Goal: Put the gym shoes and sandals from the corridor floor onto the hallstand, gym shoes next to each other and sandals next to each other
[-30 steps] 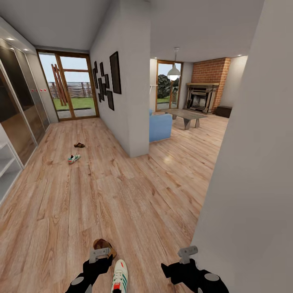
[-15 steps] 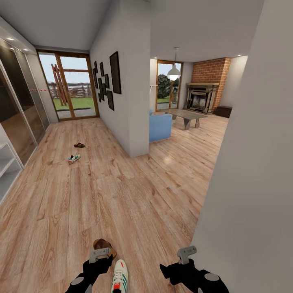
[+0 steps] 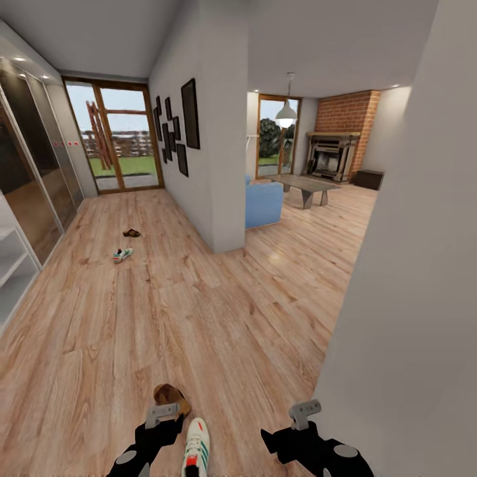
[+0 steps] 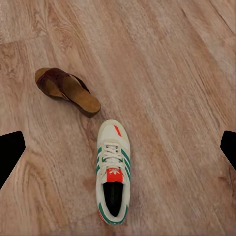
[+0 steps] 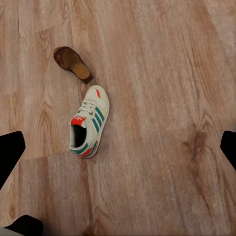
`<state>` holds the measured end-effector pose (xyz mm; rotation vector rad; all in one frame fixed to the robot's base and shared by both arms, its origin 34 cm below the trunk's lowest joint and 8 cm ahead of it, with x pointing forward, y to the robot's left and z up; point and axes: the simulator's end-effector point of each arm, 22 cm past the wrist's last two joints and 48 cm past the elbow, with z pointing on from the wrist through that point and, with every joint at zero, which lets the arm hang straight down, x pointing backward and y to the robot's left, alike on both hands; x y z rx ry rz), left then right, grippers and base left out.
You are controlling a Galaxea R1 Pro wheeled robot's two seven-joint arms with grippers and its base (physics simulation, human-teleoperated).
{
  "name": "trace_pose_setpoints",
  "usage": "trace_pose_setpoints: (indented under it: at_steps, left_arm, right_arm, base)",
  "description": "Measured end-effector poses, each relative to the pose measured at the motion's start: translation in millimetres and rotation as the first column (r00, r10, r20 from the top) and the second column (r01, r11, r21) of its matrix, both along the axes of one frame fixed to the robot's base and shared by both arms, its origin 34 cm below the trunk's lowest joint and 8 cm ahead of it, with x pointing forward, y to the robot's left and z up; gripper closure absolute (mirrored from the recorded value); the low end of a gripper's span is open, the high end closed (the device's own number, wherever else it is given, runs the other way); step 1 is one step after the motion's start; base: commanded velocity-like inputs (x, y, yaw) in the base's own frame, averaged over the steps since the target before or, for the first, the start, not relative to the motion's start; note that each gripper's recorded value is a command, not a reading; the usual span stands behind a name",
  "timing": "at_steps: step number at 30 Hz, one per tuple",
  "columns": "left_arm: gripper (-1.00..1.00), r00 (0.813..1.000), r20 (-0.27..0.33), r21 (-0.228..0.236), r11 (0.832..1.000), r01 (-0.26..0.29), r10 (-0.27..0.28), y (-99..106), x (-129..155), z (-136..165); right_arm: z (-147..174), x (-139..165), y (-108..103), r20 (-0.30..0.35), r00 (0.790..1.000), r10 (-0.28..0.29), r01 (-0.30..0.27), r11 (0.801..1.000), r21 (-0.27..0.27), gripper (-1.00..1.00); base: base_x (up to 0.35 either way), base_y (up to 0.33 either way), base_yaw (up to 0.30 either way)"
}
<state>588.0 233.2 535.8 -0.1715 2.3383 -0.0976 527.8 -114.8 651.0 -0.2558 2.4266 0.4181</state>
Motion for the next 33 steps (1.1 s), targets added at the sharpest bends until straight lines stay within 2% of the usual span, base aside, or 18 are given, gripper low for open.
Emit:
trace_pose_setpoints:
  at_steps: [22, 28, 30, 33]
  left_arm:
    - [-1.0, 1.0, -0.003, 0.003, 1.0, 0.005, -0.005, 0, -6, -44]
    - [-1.0, 0.998, 0.036, 0.022, 0.998, 0.054, -0.055, -14, 0, -50]
    - [-1.0, 0.994, 0.059, 0.047, 0.995, 0.089, -0.092, -19, 5, -49]
    - [-1.0, 0.991, 0.073, 0.066, 0.992, 0.111, -0.115, -21, 9, -51]
  right_arm:
    - [-43, -4, -1, -0.004, 1.0, -0.002, 0.002, 1.0, 0.0, -1.0]
    - [-58, -7, 0, -0.012, 1.0, -0.001, 0.001, 1.0, 0.002, -1.0]
    - [-62, -8, 1, -0.013, 1.0, 0.001, -0.001, 1.0, 0.002, -1.0]
    - [-68, -9, 2, -0.013, 1.0, 0.002, -0.002, 1.0, 0.002, -1.0]
  base:
    - [0.0, 0.0, 0.009]
    - [0.0, 0.0, 0.0]
    - [0.0, 0.0, 0.0]
    - [0.0, 0.0, 0.0]
